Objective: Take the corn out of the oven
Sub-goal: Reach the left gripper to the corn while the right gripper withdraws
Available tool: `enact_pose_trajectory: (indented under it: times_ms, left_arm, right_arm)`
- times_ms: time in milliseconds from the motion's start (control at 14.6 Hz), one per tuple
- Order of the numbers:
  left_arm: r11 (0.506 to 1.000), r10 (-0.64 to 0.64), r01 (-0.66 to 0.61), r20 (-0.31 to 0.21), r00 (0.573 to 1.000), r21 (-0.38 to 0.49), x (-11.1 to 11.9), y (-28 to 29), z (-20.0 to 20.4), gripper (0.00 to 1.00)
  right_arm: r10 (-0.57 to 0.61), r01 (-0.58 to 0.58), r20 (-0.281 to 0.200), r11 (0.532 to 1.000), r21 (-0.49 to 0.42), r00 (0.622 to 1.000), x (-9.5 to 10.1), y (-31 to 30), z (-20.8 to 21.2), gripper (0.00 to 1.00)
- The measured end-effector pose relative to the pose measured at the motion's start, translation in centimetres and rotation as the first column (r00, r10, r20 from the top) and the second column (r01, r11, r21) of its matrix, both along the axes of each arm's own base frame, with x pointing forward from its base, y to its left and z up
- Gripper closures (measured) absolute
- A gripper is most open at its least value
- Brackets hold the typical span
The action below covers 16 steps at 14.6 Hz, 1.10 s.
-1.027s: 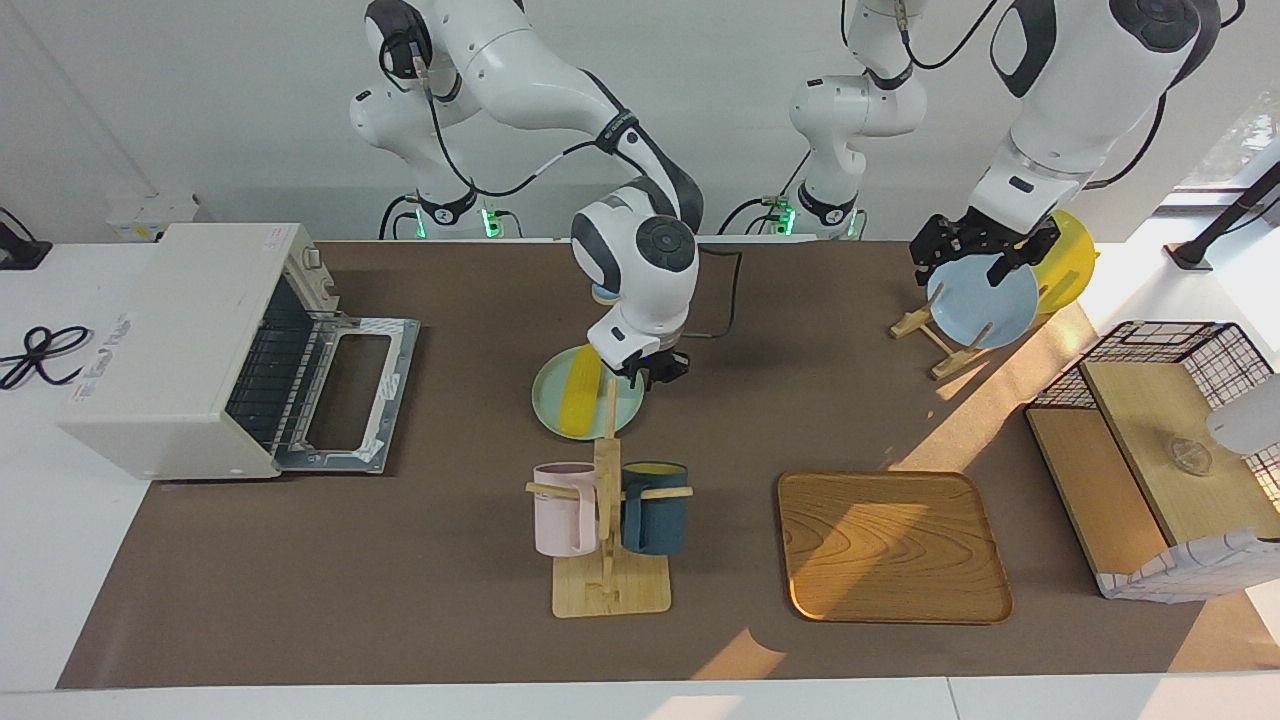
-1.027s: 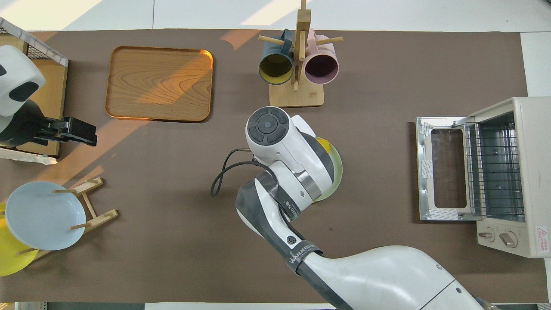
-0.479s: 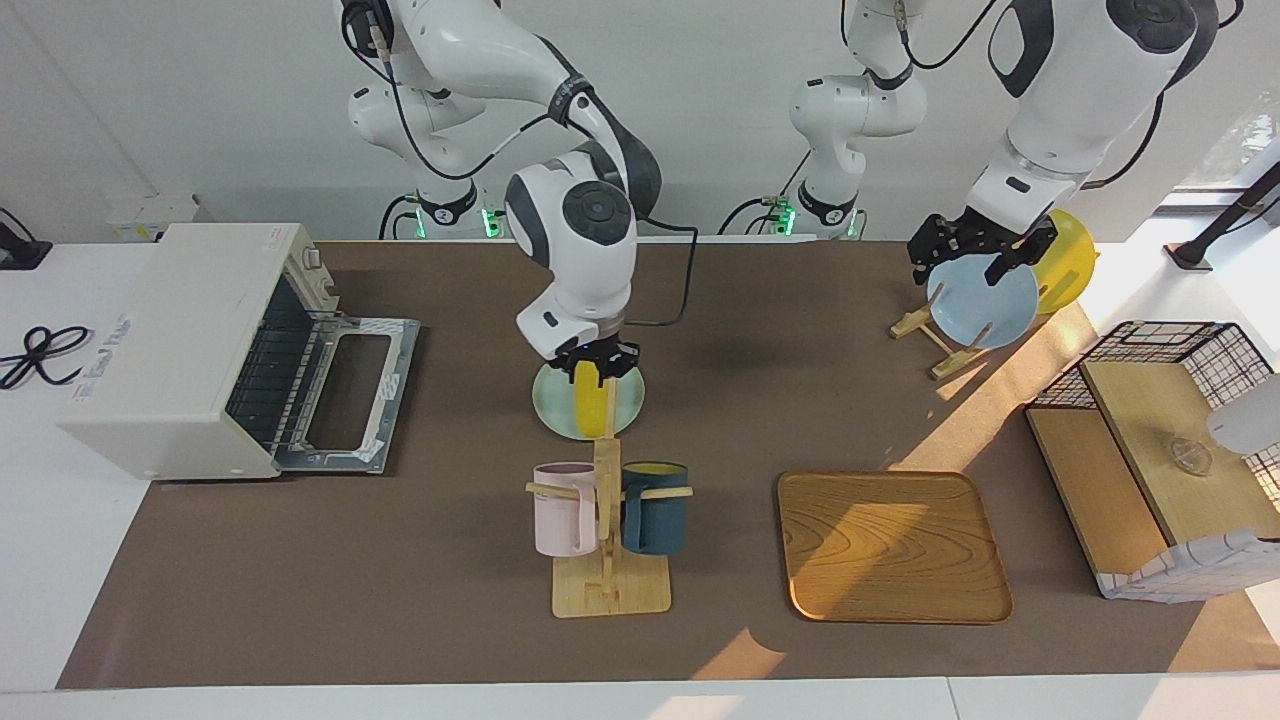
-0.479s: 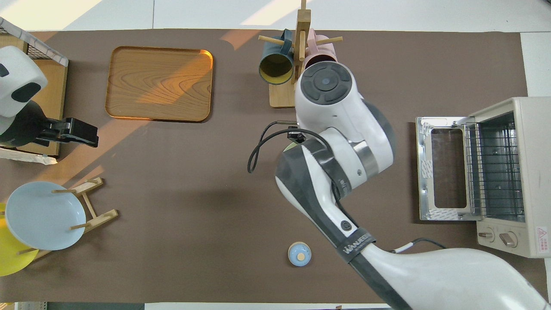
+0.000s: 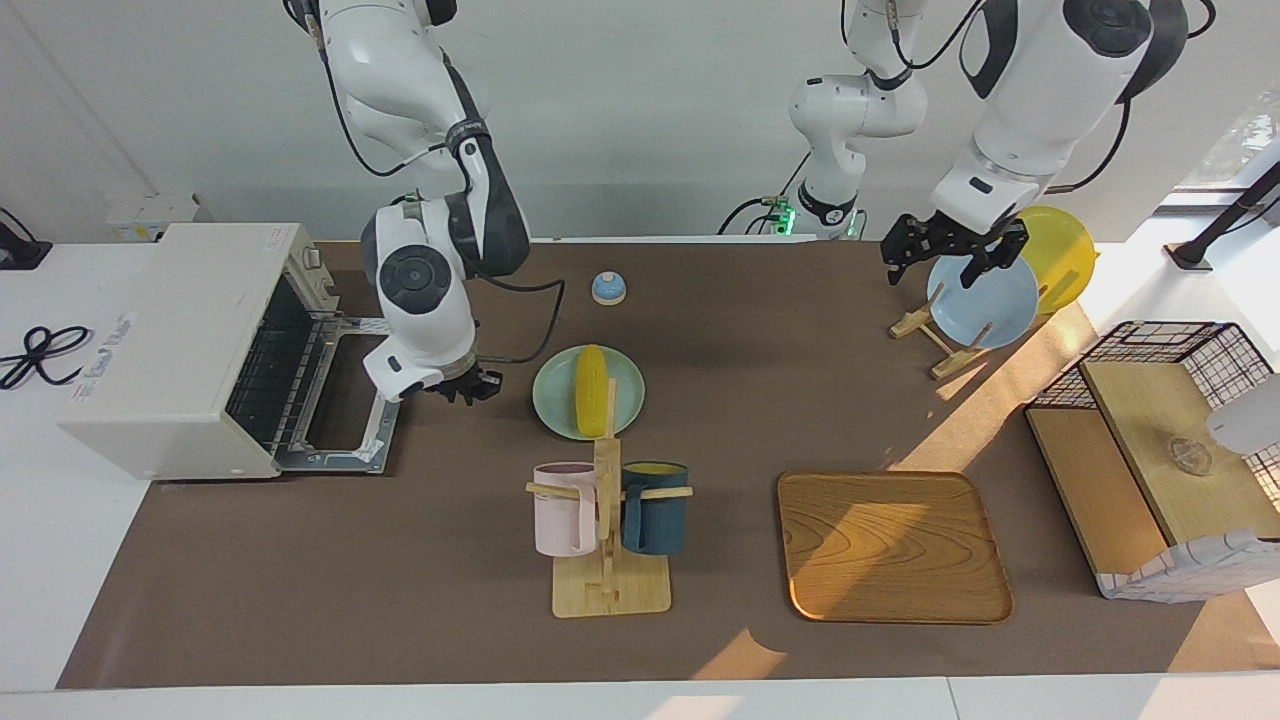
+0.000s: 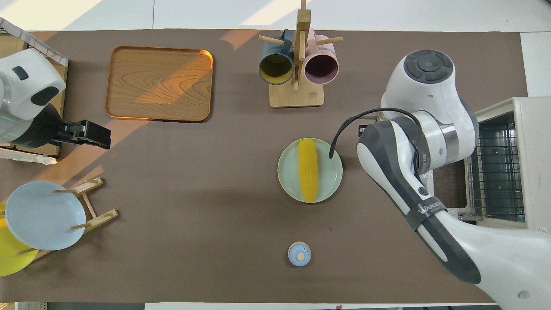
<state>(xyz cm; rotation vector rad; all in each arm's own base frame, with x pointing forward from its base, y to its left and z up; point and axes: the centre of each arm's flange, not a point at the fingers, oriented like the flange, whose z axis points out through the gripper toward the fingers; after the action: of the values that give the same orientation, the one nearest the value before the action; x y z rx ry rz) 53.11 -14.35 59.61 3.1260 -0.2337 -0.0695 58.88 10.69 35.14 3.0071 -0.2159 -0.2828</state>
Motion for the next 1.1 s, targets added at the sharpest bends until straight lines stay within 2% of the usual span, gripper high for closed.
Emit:
enact_pose_trajectory:
  times_ms: [137,205,342,684,1095]
  left_arm:
    - [1.0,-0.011,0.011,0.025,1.0,-0.021,-0.9,-4.7,-0.8,0.0]
    - [0.999,-0.016,0.018,0.03,0.999,-0.034,-1.5,-7.3,-1.6,0.0]
    - [0.998,-0.02,0.022,0.037,0.999,-0.053,-2.6,-12.5,-3.8,0.0]
    - [0.995,0.009,-0.003,0.06,0.998,-0.099,-4.7,-25.4,-12.2,0.0]
    - [0.99,0.025,-0.018,0.05,0.998,-0.136,-4.7,-33.8,-20.1,0.0]
  right_arm:
    - [0.013,-0.013,-0.001,1.0,-0.008,1.0,-1.3,-2.0,-2.1,0.86]
    - [0.03,-0.03,-0.002,0.999,-0.03,1.0,-1.9,-2.6,-2.9,0.86]
    - [0.057,-0.057,-0.015,0.997,-0.059,0.998,-3.0,-3.2,-3.9,0.99]
    - [0.066,-0.068,-0.026,0.995,-0.079,0.998,-4.3,-4.7,-4.8,0.99]
    - [0.105,-0.108,-0.036,0.99,-0.094,0.994,-4.6,-6.4,-5.0,0.96]
